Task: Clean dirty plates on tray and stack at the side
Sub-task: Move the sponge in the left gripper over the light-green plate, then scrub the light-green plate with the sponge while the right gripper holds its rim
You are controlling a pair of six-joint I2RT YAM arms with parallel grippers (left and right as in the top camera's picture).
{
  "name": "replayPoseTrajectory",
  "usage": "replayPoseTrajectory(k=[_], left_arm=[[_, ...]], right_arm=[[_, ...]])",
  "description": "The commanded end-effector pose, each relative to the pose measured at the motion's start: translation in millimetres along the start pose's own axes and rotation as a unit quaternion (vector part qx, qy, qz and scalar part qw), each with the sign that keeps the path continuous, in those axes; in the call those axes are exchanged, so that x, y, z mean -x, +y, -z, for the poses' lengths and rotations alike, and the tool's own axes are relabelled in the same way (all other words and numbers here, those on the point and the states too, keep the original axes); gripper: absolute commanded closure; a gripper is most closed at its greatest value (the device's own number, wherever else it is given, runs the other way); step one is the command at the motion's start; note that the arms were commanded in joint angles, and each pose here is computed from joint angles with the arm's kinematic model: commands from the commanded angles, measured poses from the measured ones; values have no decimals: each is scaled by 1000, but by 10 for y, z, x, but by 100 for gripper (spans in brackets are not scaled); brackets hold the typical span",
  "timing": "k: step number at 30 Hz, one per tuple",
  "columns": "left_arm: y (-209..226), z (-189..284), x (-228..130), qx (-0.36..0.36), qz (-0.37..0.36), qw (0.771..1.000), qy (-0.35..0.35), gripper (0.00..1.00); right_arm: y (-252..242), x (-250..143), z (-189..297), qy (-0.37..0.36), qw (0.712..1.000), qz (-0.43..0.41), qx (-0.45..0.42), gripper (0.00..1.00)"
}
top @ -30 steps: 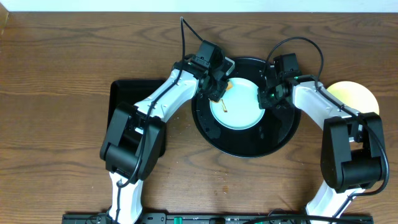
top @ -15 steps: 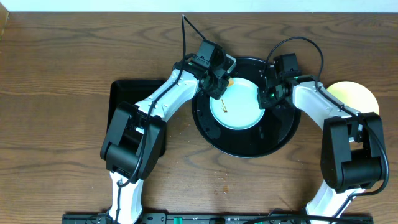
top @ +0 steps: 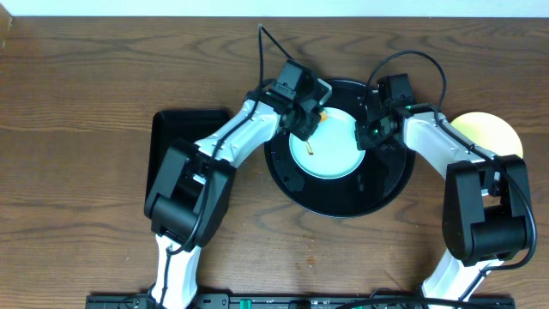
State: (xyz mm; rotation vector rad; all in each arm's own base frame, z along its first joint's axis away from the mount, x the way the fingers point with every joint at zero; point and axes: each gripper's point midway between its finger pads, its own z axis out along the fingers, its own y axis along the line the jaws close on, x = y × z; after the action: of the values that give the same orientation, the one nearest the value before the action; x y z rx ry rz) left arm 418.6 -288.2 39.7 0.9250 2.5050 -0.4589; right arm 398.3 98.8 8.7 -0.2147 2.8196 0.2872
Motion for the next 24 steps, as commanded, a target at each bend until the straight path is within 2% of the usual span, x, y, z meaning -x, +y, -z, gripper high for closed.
replayPoseTrajectory(k=[1,13,24], left_arm=[[104,-225,-198,26,-7,999,30,92],[145,-352,-379,26,-2,998,58,92],[117,-433,-778,19,-2,995,102,92]], right_arm=[[25,-74,-93,15,1000,6,0,99],[26,-67,-93,13,1000,6,0,99],[25,-67,-93,13,1000,6,0,99]])
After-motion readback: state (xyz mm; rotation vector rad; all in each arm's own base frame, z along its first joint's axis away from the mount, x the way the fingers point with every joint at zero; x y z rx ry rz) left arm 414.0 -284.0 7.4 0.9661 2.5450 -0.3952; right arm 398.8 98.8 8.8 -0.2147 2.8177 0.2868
